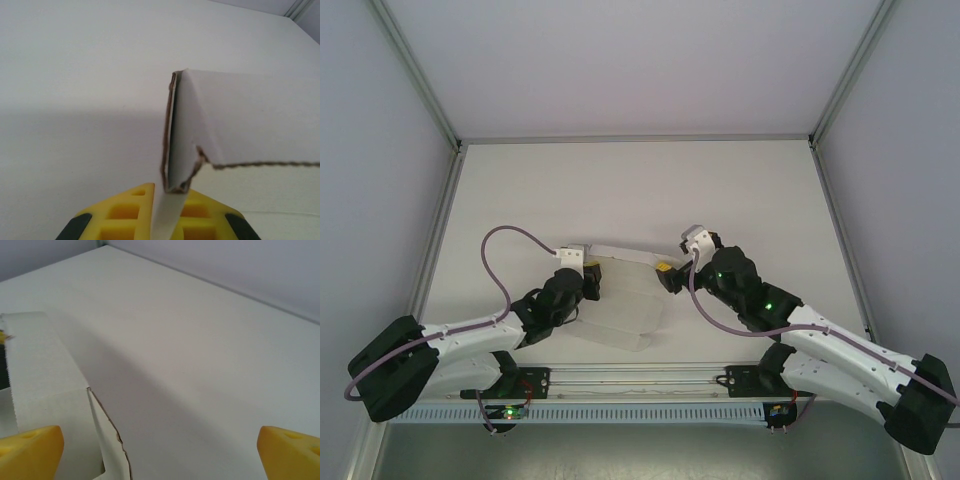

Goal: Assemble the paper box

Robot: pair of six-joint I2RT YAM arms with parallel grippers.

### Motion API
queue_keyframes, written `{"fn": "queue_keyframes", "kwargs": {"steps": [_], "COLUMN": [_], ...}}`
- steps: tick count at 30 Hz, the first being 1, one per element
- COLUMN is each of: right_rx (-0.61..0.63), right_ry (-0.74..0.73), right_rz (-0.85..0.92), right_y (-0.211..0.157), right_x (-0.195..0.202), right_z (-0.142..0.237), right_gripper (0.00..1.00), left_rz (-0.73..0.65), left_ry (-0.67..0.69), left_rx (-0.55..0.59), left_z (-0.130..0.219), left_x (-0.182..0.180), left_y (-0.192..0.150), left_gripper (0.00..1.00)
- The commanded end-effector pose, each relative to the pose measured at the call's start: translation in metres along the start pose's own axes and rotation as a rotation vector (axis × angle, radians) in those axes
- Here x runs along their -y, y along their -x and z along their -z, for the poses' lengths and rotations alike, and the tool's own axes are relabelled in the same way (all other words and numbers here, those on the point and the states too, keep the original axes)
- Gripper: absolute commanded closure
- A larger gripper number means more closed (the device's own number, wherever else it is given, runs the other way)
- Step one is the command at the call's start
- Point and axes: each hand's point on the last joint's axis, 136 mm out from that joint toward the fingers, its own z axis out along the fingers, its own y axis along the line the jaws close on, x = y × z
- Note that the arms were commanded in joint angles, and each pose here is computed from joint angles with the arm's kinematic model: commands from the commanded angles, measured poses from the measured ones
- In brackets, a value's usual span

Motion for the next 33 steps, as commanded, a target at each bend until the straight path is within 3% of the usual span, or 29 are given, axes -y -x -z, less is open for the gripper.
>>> {"fn": "queue_keyframes", "kwargs": {"steps": [1, 6, 11, 18, 22, 25, 28, 33], "right_rx": [0.030, 0.050, 0.105, 0.215, 0.235, 0.227, 0.171, 0.042], "right_ry": [0.155, 0.196, 0.264, 0.120, -0.020, -0.049, -0.027, -0.063], "right_rz": [-0.008, 0.001, 0.005, -0.077, -0.104, -0.146, -0.221, -0.406], "right_y": [0.004, 0.004, 0.010, 0.018, 0.017, 0.013, -0.001, -0.038], "right_x": [-0.025, -0.032, -0.044, -0.022, -0.002, 0.005, 0.004, 0.012], "right_z": [0.000, -0.005, -0.004, -0.007, -0.002, 0.006, 0.015, 0.029], "right_gripper": [0.02, 0.02, 0.02, 0.02, 0.02, 0.02, 0.02, 0.02], "left_rz": [0.008, -0.013, -0.013, -0.013, 0.013, 0.050, 0.065, 0.103], "left_ry": [-0.049, -0.168, -0.187, -0.203, -0.147, -0.001, 0.102, 0.126], "left_rx": [0.002, -0.022, -0.019, -0.028, -0.030, -0.019, -0.010, 0.051], "left_z": [0.003, 0.004, 0.003, 0.001, -0.002, -0.005, -0.004, 0.003], "left_x": [0.010, 0.032, 0.036, 0.045, 0.037, 0.012, -0.008, -0.017], "left_y": [0.000, -0.004, -0.004, -0.003, -0.002, -0.002, -0.004, 0.004], "left_gripper": [1.00, 1.00, 1.00, 1.00, 1.00, 1.00, 1.00, 1.00]}}
